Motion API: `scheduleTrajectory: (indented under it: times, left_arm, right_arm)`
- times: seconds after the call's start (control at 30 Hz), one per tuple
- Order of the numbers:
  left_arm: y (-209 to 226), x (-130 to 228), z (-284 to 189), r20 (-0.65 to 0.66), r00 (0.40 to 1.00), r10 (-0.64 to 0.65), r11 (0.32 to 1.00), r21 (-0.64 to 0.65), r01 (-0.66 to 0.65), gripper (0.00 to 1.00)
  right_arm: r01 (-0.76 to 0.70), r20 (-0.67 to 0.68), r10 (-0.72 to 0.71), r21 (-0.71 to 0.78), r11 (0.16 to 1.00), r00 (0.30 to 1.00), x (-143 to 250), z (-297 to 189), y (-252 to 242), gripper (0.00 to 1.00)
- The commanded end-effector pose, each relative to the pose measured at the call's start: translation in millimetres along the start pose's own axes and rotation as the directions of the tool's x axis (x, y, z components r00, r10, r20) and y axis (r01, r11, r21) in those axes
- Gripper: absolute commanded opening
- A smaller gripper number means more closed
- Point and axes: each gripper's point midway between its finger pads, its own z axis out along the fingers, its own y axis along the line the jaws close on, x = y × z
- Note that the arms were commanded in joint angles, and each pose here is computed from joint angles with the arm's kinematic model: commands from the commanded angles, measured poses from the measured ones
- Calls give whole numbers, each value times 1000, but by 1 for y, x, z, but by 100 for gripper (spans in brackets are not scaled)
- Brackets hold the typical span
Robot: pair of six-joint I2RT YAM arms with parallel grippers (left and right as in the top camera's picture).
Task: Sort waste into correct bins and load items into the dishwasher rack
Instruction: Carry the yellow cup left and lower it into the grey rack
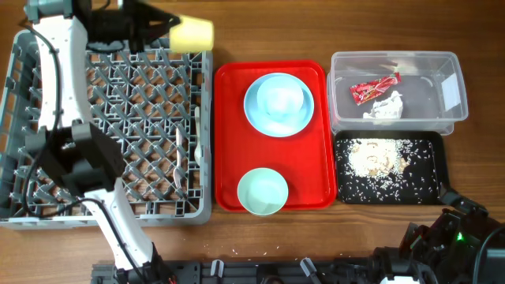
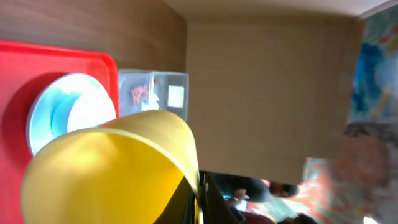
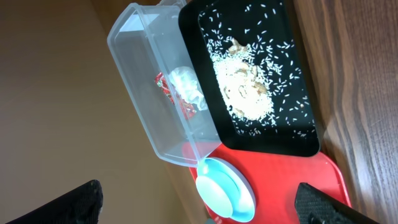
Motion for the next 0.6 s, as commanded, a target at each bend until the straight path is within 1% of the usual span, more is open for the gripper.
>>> scheduleTrajectory:
  times: [0.0,0.17,0.23,0.43,0.57]
  left_arm:
    - [22,-8,-11,10,997,70,995,74,-71,4]
    - [101,-16,-15,-14,996,-84,994,-77,83,4]
    - [118,-17,-18,-9,993,-119,990,-81,118,4]
    - [156,-21,-27,15,986,-164,982,-88,165,4]
    - [177,-16,-22,10,982,-190,978,-89,190,4]
  right_arm:
    - [-165,-2,165,1,986,986,0,-1,-1,100]
    - [-165,-2,165,1,986,986,0,-1,-1,100]
    - [-166,-2,166,1,986,986,0,-1,-1,100]
    - [-166,-2,166,1,986,986,0,-1,-1,100]
    - [-166,-2,166,1,986,986,0,-1,-1,100]
